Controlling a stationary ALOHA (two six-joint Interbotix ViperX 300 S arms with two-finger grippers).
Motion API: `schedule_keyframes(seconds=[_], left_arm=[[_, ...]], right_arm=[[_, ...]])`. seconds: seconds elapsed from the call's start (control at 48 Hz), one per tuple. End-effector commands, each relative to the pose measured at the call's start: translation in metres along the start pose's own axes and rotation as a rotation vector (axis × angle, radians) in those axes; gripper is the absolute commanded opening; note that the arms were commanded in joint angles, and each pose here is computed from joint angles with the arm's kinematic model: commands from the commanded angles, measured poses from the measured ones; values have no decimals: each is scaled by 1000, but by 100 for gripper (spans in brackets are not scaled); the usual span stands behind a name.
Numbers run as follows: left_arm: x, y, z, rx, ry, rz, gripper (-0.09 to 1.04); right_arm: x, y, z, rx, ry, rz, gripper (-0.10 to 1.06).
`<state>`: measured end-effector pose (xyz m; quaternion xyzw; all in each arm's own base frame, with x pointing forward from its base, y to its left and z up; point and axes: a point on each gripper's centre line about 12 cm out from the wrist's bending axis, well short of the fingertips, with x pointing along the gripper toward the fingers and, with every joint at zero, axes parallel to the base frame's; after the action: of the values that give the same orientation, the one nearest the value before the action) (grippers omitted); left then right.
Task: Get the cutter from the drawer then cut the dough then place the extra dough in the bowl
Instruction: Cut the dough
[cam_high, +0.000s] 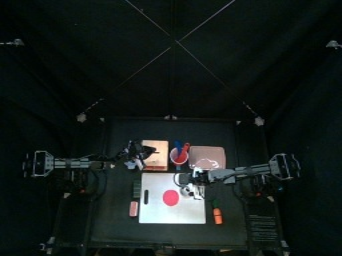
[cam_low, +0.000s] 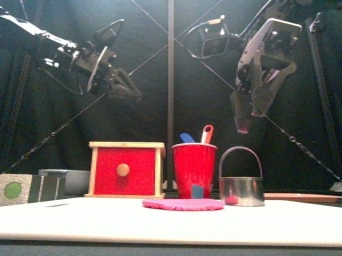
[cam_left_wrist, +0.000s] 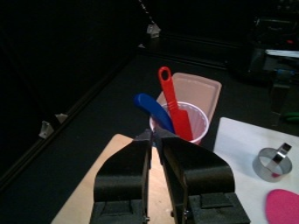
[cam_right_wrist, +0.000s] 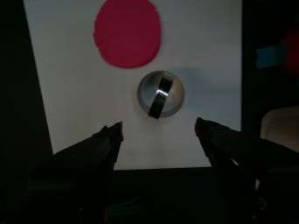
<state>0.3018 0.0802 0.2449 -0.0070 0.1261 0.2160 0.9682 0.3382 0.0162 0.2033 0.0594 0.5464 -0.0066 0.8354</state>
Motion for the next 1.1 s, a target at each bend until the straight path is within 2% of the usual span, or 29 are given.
schedule_keyframes(seconds=[0.021,0.146,0.292,0.542,0.604,0.896,1.104], left_arm=[[-5,-1,9,-16,-44,11,55],[-8,0,8,-20,-50,16,55],[-10,2,4,-18,-43,20,55],[-11,2,-5,-12,-24,22,55],[-12,3,-6,-12,-19,23,55],[-13,5,-12,-13,-5,28,55],[-14,6,-17,-21,9,33,55]], right_arm=[[-2,0,12,42,27,-18,98],[6,1,18,114,35,-54,98],[11,7,20,127,-21,-79,98],[27,9,16,226,-31,-89,98],[30,9,15,234,-26,-90,98],[44,7,12,222,9,-116,96],[50,6,11,224,22,-121,83]])
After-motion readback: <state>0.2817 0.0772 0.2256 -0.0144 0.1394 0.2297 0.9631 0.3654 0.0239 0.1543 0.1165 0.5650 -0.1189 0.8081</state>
